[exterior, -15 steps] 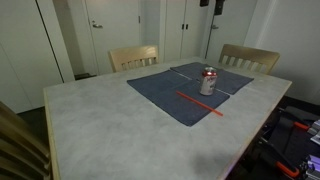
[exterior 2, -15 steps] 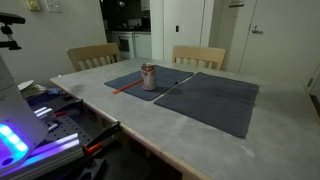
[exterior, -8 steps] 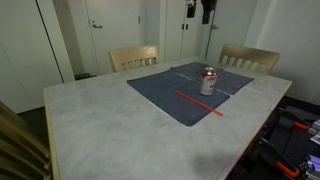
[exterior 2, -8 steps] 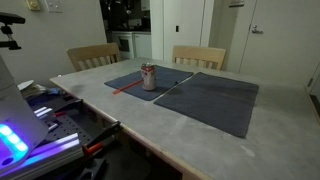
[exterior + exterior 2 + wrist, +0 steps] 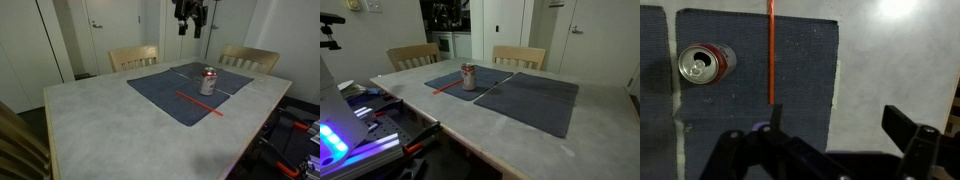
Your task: Put the red straw in the can
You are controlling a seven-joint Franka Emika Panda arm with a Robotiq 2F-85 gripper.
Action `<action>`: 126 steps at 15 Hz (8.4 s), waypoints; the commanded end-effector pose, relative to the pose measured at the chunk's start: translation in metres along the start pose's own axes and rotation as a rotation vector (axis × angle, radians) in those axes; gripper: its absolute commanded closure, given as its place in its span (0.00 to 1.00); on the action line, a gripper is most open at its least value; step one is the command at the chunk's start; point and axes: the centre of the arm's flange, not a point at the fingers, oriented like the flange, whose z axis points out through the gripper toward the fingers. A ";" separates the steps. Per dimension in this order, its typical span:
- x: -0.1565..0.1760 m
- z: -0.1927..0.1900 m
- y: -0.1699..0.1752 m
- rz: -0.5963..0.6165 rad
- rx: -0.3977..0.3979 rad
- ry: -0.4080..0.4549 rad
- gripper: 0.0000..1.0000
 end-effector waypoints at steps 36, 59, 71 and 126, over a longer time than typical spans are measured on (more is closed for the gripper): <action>0.053 0.179 0.048 -0.018 -0.003 0.080 0.00; 0.063 0.238 0.084 0.068 -0.028 0.023 0.14; 0.062 0.234 0.099 0.124 -0.041 0.030 0.98; -0.052 -0.033 0.070 0.217 -0.134 0.524 0.98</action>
